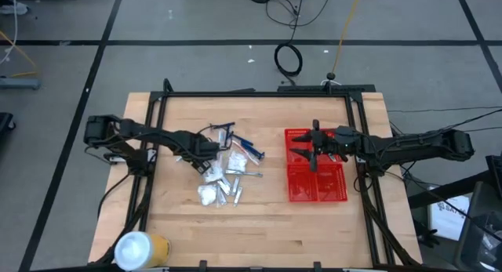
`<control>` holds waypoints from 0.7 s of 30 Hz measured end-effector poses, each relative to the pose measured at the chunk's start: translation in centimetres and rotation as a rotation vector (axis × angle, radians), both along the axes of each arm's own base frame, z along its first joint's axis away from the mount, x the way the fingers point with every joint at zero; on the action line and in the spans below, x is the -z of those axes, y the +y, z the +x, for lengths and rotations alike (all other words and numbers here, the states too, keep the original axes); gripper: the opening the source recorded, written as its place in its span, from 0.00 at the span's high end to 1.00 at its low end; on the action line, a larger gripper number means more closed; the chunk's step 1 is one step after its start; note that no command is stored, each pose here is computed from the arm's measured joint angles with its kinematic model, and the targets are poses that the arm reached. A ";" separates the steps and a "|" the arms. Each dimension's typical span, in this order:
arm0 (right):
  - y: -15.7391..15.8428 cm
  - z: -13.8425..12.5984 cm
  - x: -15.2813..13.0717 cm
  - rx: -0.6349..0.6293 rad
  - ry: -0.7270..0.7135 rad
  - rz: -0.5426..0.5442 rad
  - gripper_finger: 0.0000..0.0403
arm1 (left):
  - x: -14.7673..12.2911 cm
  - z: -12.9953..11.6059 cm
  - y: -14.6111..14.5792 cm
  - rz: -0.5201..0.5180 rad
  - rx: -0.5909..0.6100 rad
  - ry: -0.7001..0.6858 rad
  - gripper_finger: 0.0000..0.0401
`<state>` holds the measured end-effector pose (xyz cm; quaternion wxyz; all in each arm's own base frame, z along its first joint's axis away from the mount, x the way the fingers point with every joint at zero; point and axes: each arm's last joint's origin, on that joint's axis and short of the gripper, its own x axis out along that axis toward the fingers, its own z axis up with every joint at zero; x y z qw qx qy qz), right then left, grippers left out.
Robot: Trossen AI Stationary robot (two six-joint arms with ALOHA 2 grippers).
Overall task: Pick & Place Travel size toiletries
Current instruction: Put the blue toothbrush into the top right red bin
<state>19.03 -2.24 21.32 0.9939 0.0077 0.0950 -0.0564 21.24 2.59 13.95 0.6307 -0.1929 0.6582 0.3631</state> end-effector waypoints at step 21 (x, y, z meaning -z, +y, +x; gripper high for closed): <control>0.0 0.0 0.1 0.003 0.009 0.017 0.61 | 1.6 -0.5 1.1 -0.101 0.032 -0.121 0.92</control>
